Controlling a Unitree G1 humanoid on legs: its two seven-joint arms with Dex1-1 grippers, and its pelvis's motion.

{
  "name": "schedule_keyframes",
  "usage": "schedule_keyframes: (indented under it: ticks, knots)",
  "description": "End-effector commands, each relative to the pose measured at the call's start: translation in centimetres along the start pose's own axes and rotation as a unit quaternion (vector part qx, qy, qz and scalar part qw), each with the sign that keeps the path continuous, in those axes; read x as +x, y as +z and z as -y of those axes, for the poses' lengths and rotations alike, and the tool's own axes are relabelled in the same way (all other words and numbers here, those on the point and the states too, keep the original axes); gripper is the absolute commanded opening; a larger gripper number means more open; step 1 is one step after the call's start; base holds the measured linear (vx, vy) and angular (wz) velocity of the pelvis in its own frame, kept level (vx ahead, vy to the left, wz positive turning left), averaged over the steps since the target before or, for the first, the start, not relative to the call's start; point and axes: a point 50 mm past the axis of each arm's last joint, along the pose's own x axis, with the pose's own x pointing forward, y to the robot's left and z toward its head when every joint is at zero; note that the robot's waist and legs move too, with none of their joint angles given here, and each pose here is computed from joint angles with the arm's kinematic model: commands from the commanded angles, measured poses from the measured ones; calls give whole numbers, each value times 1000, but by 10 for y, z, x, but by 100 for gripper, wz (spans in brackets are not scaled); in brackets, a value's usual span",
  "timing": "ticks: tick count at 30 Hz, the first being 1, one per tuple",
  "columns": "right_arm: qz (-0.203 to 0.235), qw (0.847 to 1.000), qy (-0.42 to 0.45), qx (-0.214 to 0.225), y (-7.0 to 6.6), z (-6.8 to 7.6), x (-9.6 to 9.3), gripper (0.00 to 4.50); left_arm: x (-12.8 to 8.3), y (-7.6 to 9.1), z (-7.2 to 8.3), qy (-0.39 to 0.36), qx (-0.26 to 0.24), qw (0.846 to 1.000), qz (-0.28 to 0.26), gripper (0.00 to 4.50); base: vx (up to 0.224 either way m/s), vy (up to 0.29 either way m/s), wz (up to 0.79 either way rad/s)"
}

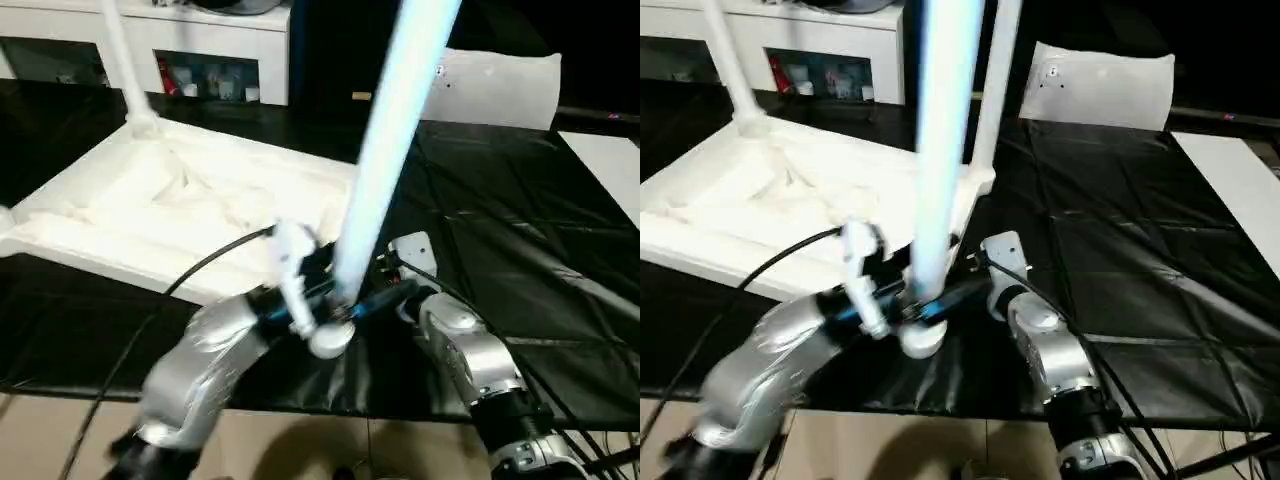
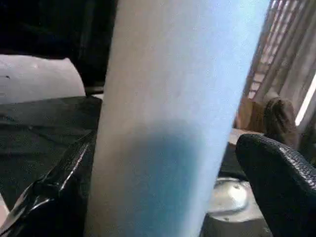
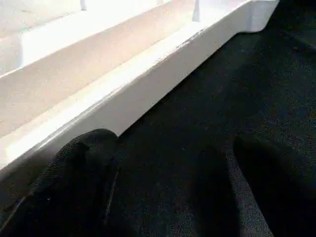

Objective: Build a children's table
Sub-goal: Rotate table base

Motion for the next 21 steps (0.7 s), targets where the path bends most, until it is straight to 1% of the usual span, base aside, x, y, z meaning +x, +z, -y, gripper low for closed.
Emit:
schedule_keyframes:
  ticks: [1, 3, 6, 7, 9, 10, 11, 12, 13, 14, 16, 17, 18, 19, 20, 21]
  knots:
    - [19, 1000, -7, -3, 1, 8, -8, 450, 3, -1, -2, 7, 24, 1000, -12, 441, 0, 0, 0]
    - [26, 999, -18, -14, 0, 17, -15, 450, -5, -3, -5, 6, 31, 999, -23, 441, 0, 0, 0]
    - [28, 999, -21, -20, 0, 20, -17, 450, -7, -4, -6, 3, 33, 999, -26, 441, 0, 0, 0]
    - [34, 999, -10, -7, 1, 26, -26, 450, -20, -7, -11, -16, 35, 998, -45, 441, 0, 0, 0]
    - [39, 999, -2, 1, 2, 31, -34, 450, -31, -9, -15, -36, 35, 997, -65, 441, 0, 0, 0]
    - [45, 999, 6, 0, 3, 33, -40, 450, -39, -11, -20, -49, 36, 995, -85, 441, 0, 0, 0]
    - [48, 999, 12, -4, 4, 35, -44, 450, -45, -13, -26, -57, 48, 991, -110, 426, 0, 0, 0]
    - [48, 999, 12, -4, 4, 35, -44, 450, -45, -13, -26, -57, 48, 991, -110, 415, 0, 0, 0]
    - [51, 998, 21, -15, 5, 38, -51, 450, -53, -18, -37, -66, 77, 983, -155, 407, 0, 0, 0]
    - [50, 998, 26, -20, 6, 38, -54, 450, -56, -19, -40, -70, 86, 979, -170, 407, 0, 0, 0]
    - [36, 997, 64, -28, 6, 39, -65, 450, -64, -24, -55, -79, 129, 961, -231, 395, 0, 0, 0]
    - [34, 995, 86, -35, 7, 38, -71, 450, -67, -26, -61, -84, 145, 952, -255, 369, 0, 0, 0]
    - [34, 994, 98, -39, 8, 38, -74, 450, -68, -27, -64, -87, 154, 947, -268, 365, 0, 0, 0]
    - [33, 993, 101, -41, 8, 38, -75, 450, -68, -27, -65, -87, 156, 946, -270, 365, 0, 0, 0]
    - [28, 988, 136, -60, 9, 37, -84, 450, -71, -28, -76, -88, 175, 935, -296, 350, 0, 0, 0]
    - [23, 984, 161, -69, 10, 35, -89, 450, -72, -28, -82, -90, 186, 927, -312, 350, 0, 0, 0]
